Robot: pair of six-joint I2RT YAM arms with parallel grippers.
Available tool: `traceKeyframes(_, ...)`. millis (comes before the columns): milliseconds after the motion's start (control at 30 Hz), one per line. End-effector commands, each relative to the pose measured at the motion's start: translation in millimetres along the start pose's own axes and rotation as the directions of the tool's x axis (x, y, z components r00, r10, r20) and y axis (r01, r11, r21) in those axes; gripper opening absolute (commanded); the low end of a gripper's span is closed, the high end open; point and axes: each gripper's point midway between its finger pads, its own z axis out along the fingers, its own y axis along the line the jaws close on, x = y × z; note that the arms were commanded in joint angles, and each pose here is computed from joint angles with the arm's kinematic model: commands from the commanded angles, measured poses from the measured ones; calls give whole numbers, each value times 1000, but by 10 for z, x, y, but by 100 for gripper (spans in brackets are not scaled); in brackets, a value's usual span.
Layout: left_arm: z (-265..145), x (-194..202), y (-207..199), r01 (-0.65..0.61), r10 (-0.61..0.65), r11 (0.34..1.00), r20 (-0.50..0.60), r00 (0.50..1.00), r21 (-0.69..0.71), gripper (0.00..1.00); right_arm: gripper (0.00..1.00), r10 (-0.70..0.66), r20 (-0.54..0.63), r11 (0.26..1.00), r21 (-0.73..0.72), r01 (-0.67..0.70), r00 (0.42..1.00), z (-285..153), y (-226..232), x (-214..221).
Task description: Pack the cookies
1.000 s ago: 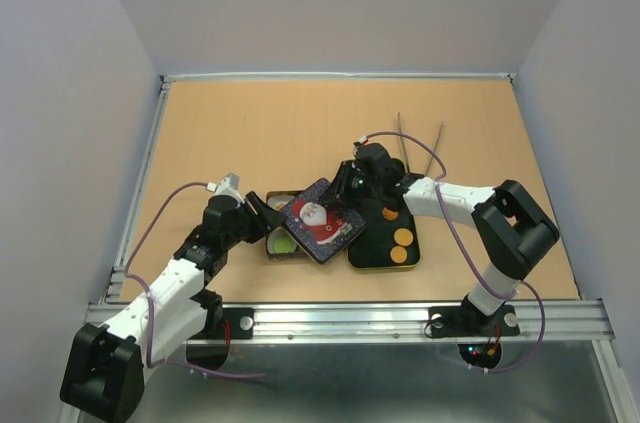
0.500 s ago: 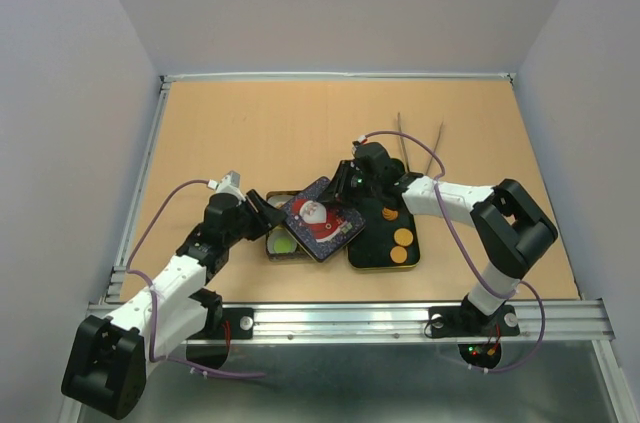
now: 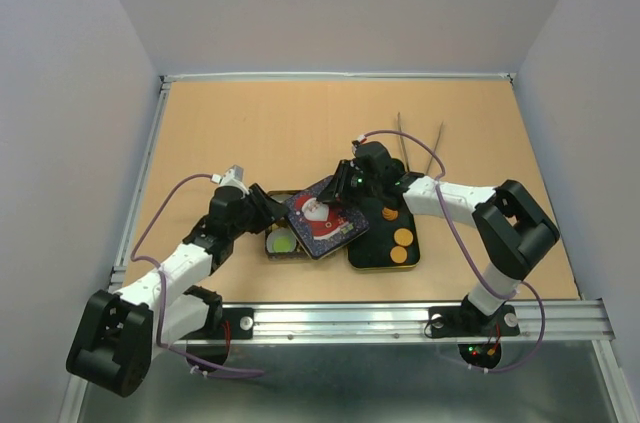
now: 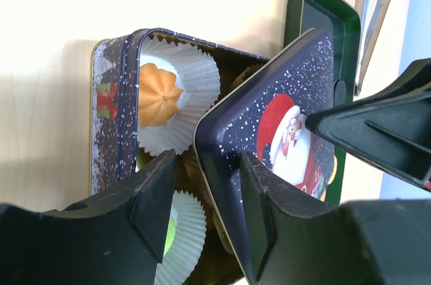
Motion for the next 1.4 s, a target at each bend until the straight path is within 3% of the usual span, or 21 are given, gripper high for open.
traceKeyframes(0, 45, -51, -47, -16, 16, 1000, 13, 1000, 9, 54, 29, -37, 7, 999, -34, 37, 999, -42, 192, -63)
traceKeyframes(367, 54, -143, -225, 5, -10, 997, 60, 998, 75, 52, 28, -29, -7, 999, -26, 29, 1000, -10, 143, -21)
traceKeyframes(533, 106, -160, -371, 5, -13, 993, 67, 998, 115, 41, 28, -22, -14, 1000, -20, 22, 1000, 4, 103, 5)
traceKeyframes(867, 177, -145, -455, 2, -11, 991, 67, 998, 132, 29, 28, -21, -10, 999, -25, 20, 1000, -4, 109, 5)
traceKeyframes(1100, 84, -242, -493, -2, -14, 991, 116, 993, 137, 13, 29, -31, -1, 999, -36, 31, 1000, -38, 156, -19)
traceKeyframes(1367, -44, -488, -583, -58, 41, 994, 173, 984, 91, 12, 59, -73, 74, 995, -62, 77, 995, -214, 431, -231)
